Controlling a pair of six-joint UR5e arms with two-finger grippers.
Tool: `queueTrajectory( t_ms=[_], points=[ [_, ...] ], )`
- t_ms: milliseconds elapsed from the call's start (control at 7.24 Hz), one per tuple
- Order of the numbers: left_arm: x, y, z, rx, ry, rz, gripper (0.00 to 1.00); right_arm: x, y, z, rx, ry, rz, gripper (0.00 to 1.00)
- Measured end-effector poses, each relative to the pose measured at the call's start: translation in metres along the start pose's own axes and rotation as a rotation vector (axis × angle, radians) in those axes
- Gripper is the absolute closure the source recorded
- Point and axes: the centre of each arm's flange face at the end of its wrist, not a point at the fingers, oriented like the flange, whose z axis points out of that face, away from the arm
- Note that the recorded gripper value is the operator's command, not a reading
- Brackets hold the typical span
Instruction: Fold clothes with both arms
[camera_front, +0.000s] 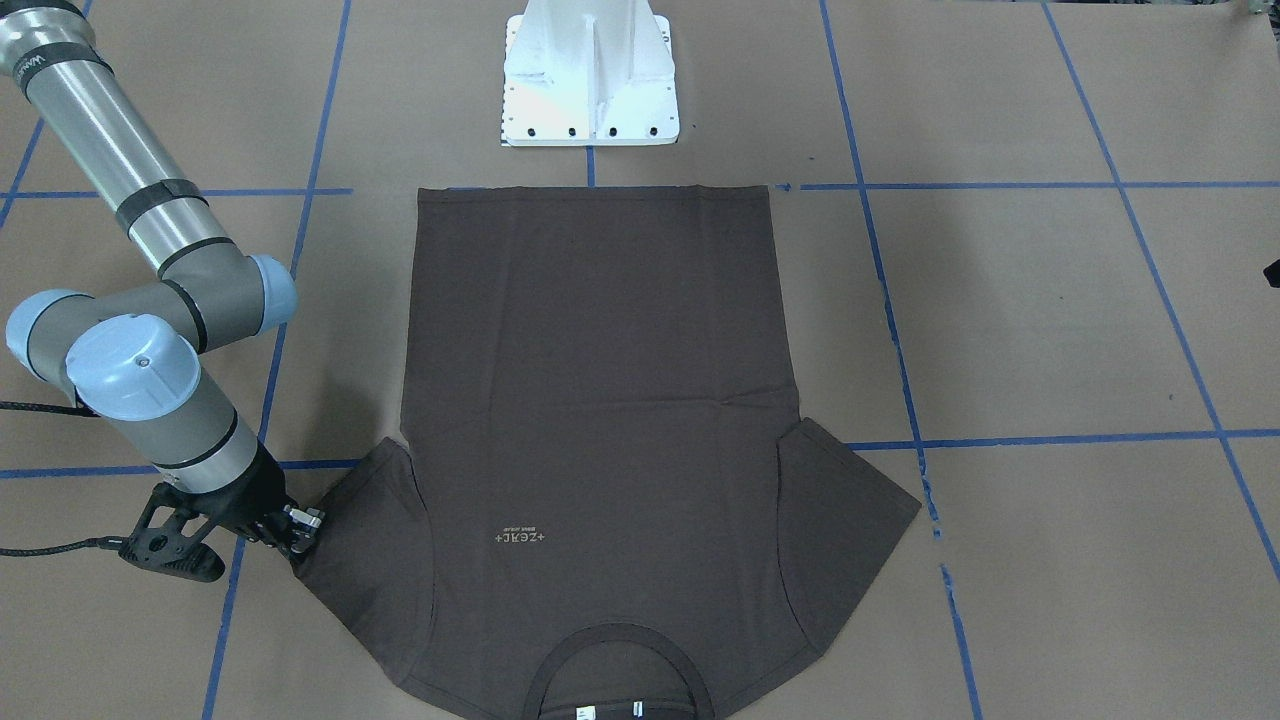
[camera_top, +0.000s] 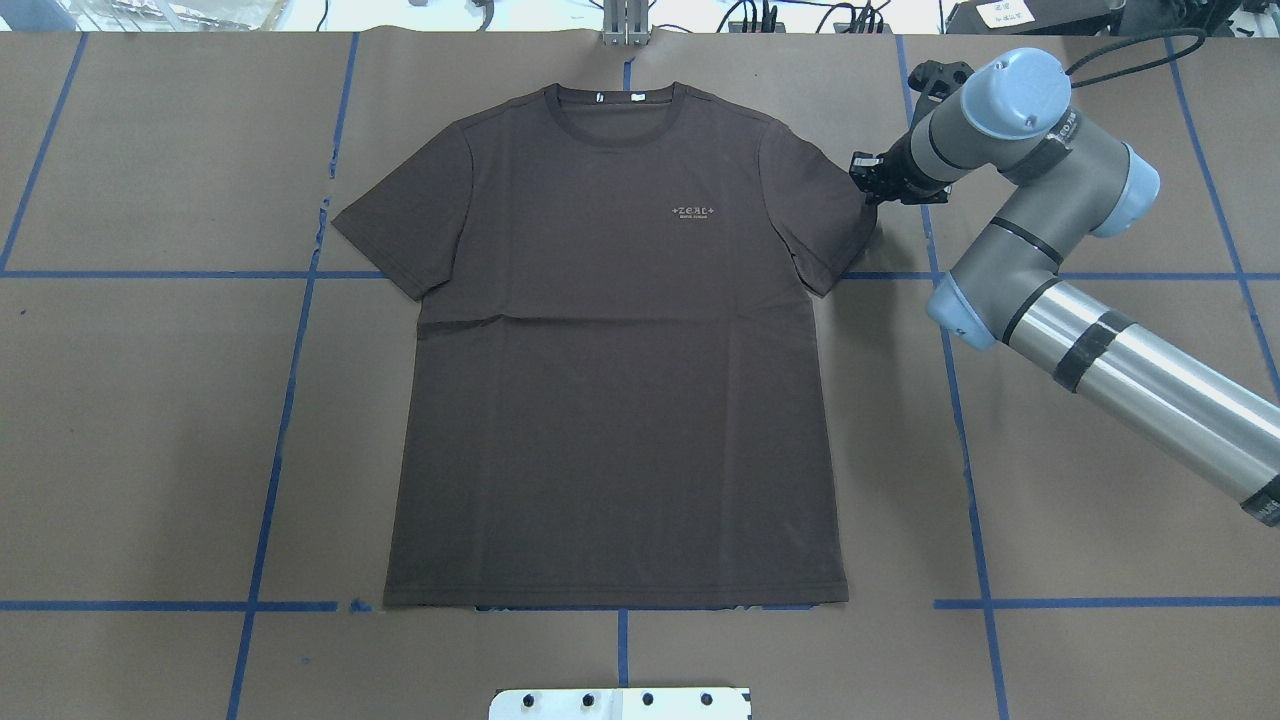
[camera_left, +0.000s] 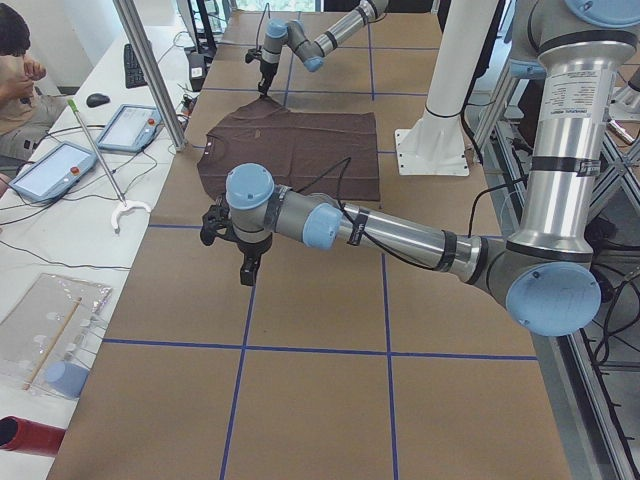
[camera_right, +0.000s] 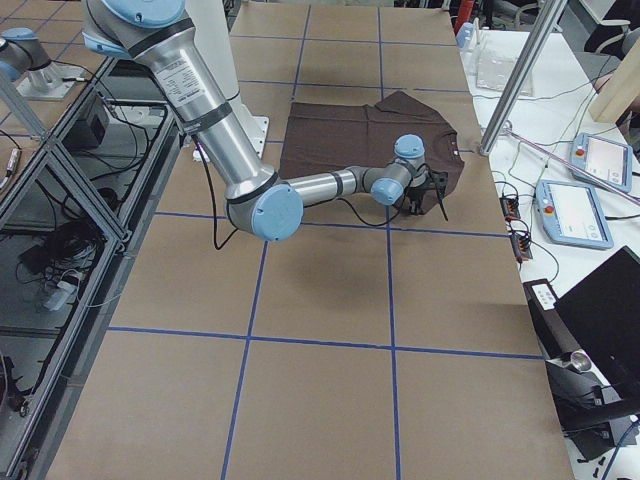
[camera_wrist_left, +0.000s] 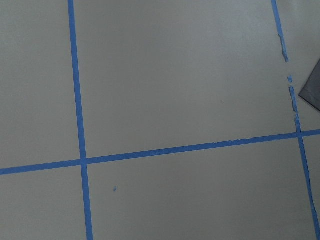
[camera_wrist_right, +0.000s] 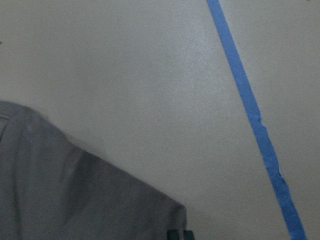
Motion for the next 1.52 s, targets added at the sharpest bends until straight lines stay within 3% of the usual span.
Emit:
queueTrajectory(
  t_ms=[552,690,828,1104,1242,1518],
  points=[
    [0.007,-0.001,-0.005,0.010,0.002,0.009,0.00,-0.092,0.003,-0.026,0.012,-0.066,-0.014,1.00],
    [0.012,-0.001,-0.010,0.019,0.005,0.020,0.00,-0.127,0.010,-0.024,0.027,-0.049,-0.013,0.75],
    [0.018,0.000,-0.014,0.027,0.010,0.030,0.00,-0.154,0.019,-0.016,0.049,-0.026,-0.019,0.01],
    [0.038,-0.004,-0.008,0.036,0.031,0.089,0.00,-0.189,0.033,-0.007,0.083,-0.011,-0.033,0.00],
    [0.065,-0.007,0.007,0.049,0.059,0.154,0.00,-0.201,0.037,-0.014,0.094,-0.028,-0.027,0.00],
    [0.141,-0.029,0.053,0.062,0.151,0.131,0.00,-0.211,0.051,-0.057,0.096,-0.127,0.001,0.00]
  ],
)
